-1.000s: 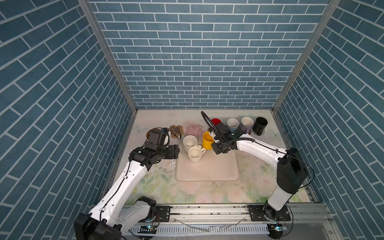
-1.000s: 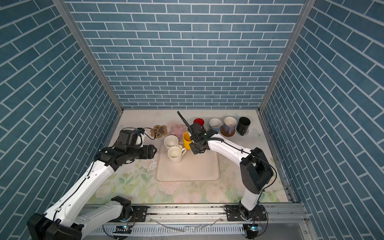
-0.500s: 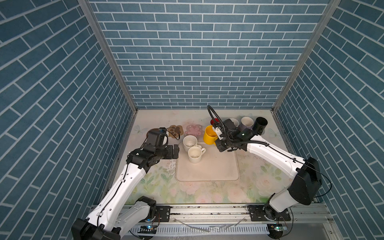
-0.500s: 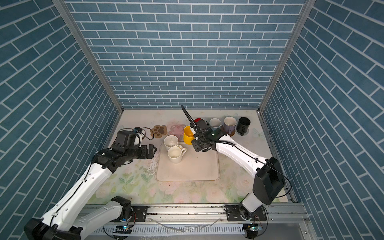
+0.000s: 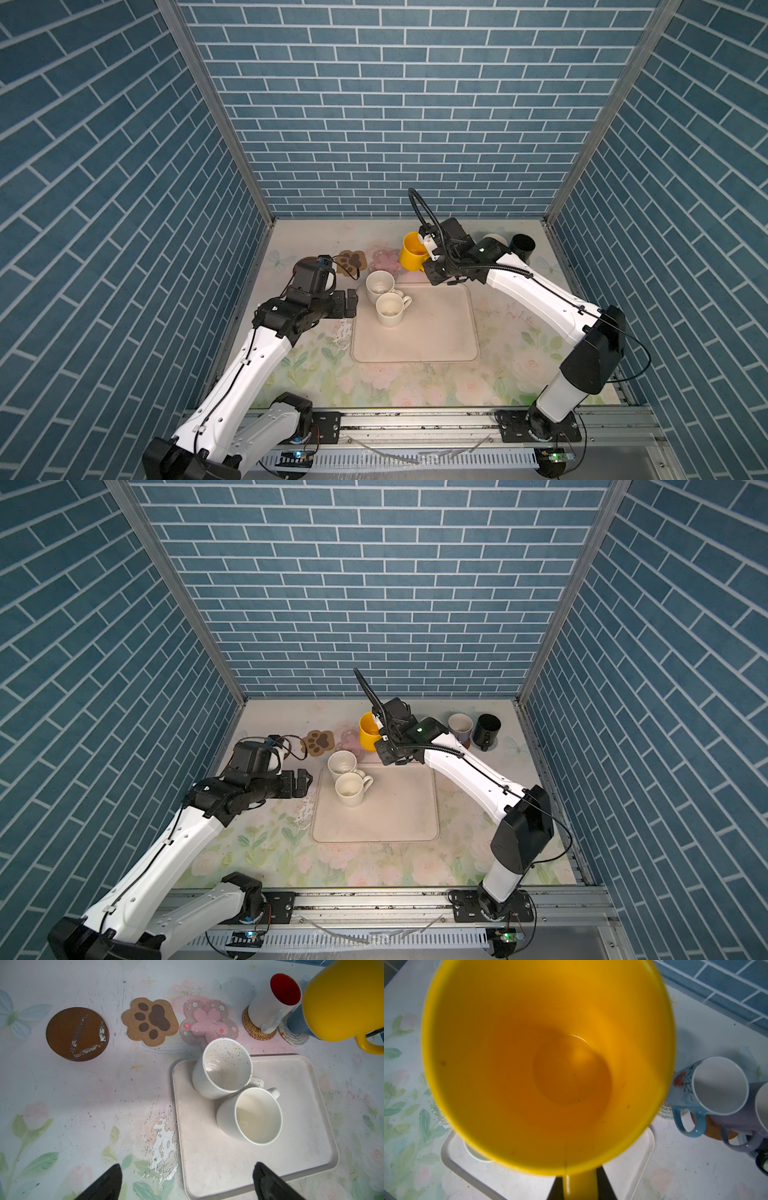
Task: Place cups on coasters
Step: Place the cup on the coaster.
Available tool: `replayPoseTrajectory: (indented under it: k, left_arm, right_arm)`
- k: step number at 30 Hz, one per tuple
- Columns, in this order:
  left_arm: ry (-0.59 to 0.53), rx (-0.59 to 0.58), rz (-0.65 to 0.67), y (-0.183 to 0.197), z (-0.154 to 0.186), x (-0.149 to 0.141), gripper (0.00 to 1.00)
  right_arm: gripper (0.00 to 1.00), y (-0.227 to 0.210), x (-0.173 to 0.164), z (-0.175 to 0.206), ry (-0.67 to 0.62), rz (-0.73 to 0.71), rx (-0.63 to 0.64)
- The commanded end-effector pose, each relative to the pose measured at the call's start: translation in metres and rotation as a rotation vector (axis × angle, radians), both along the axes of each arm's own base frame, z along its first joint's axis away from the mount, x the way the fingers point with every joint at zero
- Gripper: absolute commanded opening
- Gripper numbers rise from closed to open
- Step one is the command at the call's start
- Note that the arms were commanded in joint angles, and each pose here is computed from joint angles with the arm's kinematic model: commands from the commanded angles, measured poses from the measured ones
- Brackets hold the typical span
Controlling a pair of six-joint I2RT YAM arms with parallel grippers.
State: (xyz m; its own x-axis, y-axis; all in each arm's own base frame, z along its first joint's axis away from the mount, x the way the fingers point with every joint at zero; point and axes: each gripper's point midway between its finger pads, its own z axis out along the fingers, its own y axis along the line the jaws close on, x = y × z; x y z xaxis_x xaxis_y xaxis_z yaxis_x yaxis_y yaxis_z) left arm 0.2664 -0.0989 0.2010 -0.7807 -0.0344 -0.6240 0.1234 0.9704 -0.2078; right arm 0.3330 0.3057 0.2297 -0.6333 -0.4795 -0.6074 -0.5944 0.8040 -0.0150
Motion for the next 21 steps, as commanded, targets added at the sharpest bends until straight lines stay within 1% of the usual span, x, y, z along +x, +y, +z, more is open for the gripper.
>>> replayPoseTrajectory:
  k: [1, 6, 10, 19, 21]
  left_arm:
    - [0.011, -0.006, 0.004, 0.002, -0.004, -0.003, 0.99]
    - [0.001, -0.002, 0.009, 0.003, -0.002, -0.003, 0.99]
    - [0.008, 0.002, 0.009, 0.003, -0.004, -0.002, 0.99]
    - [0.036, 0.004, 0.0, 0.0, -0.012, 0.0, 0.99]
    - [0.04, 0.004, -0.002, 0.0, -0.013, 0.001, 0.99]
  right_arm:
    - [0.0, 0.011, 0.02, 0.03, -0.082, 0.014, 0.018]
    - [0.0, 0.021, 0.042, 0.034, -0.075, 0.002, 0.017]
    - [0.0, 0.029, 0.063, 0.03, -0.057, -0.009, 0.028]
    - [0.0, 0.045, 0.103, 0.003, -0.012, -0.02, 0.028]
    - [0.0, 0.051, 0.109, -0.011, 0.006, -0.014, 0.014]
